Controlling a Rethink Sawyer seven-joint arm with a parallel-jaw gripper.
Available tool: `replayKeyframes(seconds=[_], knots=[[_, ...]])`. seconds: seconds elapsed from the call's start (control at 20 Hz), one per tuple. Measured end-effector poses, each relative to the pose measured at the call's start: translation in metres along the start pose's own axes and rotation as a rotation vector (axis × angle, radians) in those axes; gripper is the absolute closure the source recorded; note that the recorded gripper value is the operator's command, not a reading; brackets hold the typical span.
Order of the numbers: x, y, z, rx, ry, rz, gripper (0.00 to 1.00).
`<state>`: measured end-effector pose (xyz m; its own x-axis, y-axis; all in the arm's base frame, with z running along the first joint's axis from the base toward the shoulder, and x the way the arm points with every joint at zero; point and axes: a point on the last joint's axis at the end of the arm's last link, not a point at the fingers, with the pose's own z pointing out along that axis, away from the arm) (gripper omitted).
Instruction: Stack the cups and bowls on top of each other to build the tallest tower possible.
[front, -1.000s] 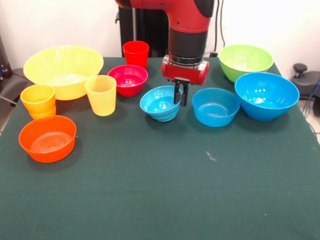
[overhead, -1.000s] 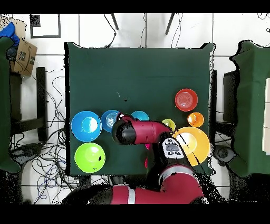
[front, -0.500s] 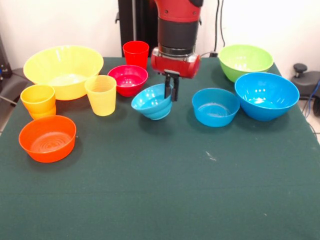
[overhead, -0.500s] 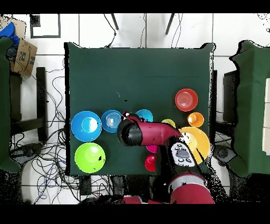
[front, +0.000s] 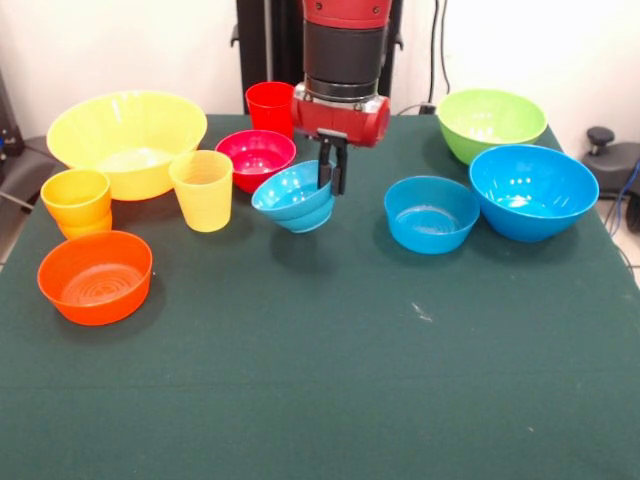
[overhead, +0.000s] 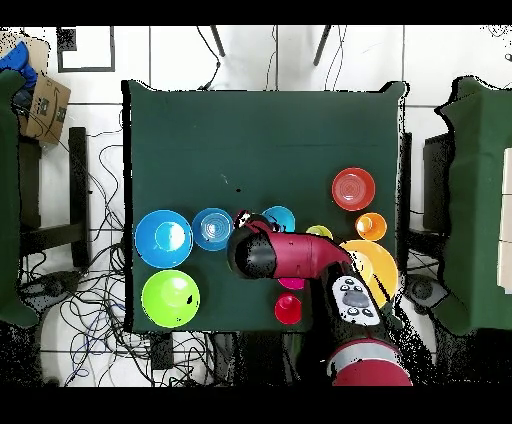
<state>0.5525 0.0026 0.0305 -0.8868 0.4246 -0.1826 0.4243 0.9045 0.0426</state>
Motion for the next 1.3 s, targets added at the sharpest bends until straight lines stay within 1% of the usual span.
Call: replayKeyframes(seconds=[0.2,0.35,0.5,0.8,1.05,1.15,1.3], knots=[[0.002,0.000,0.006,0.000,0.009,0.000,1.00],[0.002,0.001,0.017,0.000,0.017,0.001,1.00],[-0.003,0.002,0.028,-0.002,0.017,0.003,1.00],[-0.018,0.010,0.050,-0.017,0.003,0.003,1.00],[-0.033,0.014,0.059,-0.025,-0.008,0.009,1.00],[-0.039,0.014,0.060,-0.024,-0.006,0.011,1.00],[-0.048,0.014,0.059,-0.009,0.016,0.013,1.00]])
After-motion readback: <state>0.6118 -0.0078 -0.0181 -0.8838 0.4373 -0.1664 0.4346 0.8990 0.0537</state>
